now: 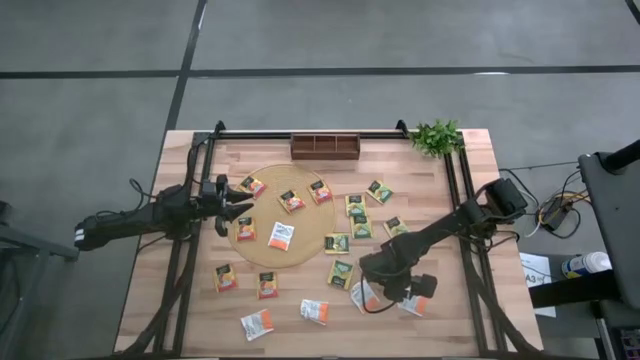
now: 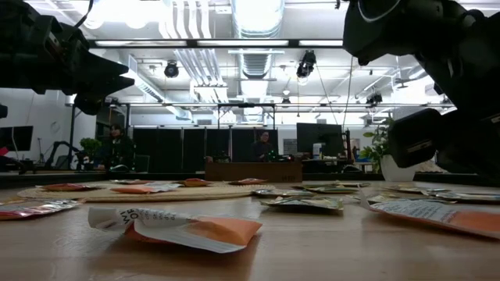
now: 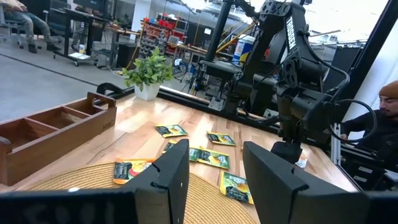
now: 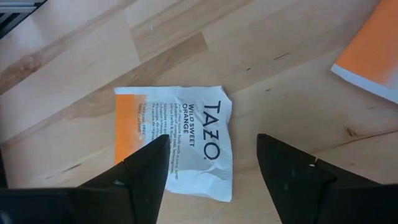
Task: Pick & Place Tea
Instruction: Put the white tea bag into the right section of the wooden organizer
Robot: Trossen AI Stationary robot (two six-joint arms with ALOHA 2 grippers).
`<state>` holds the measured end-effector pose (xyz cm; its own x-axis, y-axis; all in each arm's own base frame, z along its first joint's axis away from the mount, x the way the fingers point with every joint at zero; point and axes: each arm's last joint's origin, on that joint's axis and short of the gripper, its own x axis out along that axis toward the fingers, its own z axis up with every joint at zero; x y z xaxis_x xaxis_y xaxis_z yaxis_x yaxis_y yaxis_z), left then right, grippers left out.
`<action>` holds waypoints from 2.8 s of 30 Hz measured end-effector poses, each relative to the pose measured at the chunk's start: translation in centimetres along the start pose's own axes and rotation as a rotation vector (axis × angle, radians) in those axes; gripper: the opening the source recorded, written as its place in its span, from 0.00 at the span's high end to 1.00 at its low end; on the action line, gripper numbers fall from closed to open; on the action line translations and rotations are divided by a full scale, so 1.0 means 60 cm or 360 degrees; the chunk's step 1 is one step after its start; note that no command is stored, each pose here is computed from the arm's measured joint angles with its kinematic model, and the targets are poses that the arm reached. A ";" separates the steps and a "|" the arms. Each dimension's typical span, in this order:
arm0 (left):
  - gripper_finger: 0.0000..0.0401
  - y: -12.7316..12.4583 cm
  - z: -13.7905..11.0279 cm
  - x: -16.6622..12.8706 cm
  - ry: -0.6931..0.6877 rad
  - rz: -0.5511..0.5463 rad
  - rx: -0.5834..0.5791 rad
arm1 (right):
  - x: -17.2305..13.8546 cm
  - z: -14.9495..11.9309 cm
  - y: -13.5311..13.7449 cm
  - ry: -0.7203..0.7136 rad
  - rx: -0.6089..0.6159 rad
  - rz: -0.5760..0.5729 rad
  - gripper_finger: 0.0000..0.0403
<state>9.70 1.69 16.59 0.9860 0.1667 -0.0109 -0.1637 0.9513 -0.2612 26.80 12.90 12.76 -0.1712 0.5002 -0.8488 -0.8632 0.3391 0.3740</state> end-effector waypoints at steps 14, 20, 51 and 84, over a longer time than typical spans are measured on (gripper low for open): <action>0.64 0.000 0.000 0.000 0.0000 0.0000 0.0000 | 0.007 0.001 0.006 0.0002 0.0135 0.0008 0.44; 0.64 0.000 0.000 0.000 0.0000 0.0000 0.0000 | 0.008 0.000 0.007 0.0006 0.0143 0.0019 0.46; 0.64 0.000 0.000 0.000 0.0000 0.0000 0.0000 | 0.030 -0.007 0.008 0.0006 0.0038 -0.0119 0.48; 0.64 0.000 0.000 0.000 0.0000 0.0000 -0.0001 | 0.006 -0.003 -0.005 -0.0064 0.0306 -0.0198 0.98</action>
<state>9.70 1.69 16.59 0.9860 0.1667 -0.0108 -0.1637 0.9512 -0.2615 26.90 12.87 12.29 -0.0468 0.4749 -0.8788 -0.7695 0.5438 0.3348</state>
